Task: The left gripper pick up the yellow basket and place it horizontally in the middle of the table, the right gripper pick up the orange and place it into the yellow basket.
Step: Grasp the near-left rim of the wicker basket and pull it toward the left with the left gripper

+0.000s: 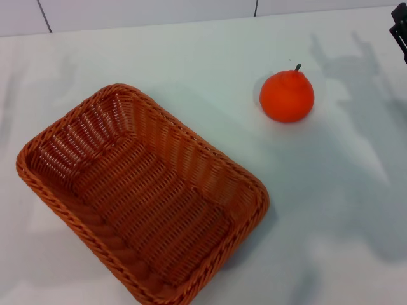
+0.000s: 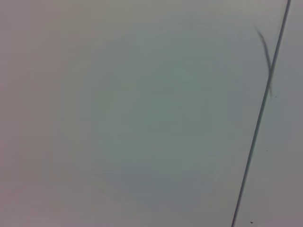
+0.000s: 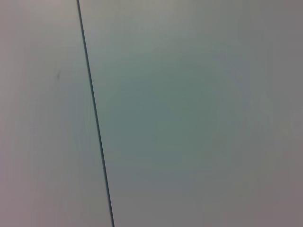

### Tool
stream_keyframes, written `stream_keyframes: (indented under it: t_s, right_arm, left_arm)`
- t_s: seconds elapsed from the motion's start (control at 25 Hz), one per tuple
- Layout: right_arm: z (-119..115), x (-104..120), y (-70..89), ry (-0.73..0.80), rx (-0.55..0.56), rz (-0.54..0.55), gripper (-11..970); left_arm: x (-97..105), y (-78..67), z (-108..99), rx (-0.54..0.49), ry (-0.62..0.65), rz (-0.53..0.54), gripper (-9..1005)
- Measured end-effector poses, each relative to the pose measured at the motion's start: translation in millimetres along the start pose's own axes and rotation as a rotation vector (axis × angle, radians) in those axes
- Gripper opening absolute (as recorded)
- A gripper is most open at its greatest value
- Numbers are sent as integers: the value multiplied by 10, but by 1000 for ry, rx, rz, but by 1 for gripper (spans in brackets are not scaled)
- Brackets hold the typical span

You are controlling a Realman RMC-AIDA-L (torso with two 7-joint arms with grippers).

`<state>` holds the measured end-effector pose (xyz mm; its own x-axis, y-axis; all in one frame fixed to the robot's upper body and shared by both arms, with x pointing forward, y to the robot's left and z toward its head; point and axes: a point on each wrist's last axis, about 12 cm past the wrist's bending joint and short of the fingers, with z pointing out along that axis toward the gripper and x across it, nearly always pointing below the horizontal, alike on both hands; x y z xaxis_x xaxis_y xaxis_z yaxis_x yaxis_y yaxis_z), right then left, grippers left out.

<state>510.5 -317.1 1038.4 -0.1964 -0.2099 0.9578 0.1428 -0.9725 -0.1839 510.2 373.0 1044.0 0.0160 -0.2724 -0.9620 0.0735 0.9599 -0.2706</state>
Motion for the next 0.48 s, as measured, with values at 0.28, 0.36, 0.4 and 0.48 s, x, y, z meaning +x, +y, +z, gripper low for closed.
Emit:
stream_keyframes:
  t_s: [0.28, 0.36, 0.4, 0.48]
  right_arm:
    - [4, 1, -2, 1, 1, 0, 930]
    - [5, 1, -3, 0, 2, 0, 930]
    - [5, 1, -3, 0, 2, 0, 930]
    - [6, 1, -4, 0, 2, 0, 930]
  left_arm:
    - [-1, 1, 3, 0, 0, 0, 721]
    - [0, -2, 4, 1, 1, 0, 720]
    - [2, -8, 8, 5, 3, 1, 720]
    - [-7, -32, 31, 27, 11, -14, 720]
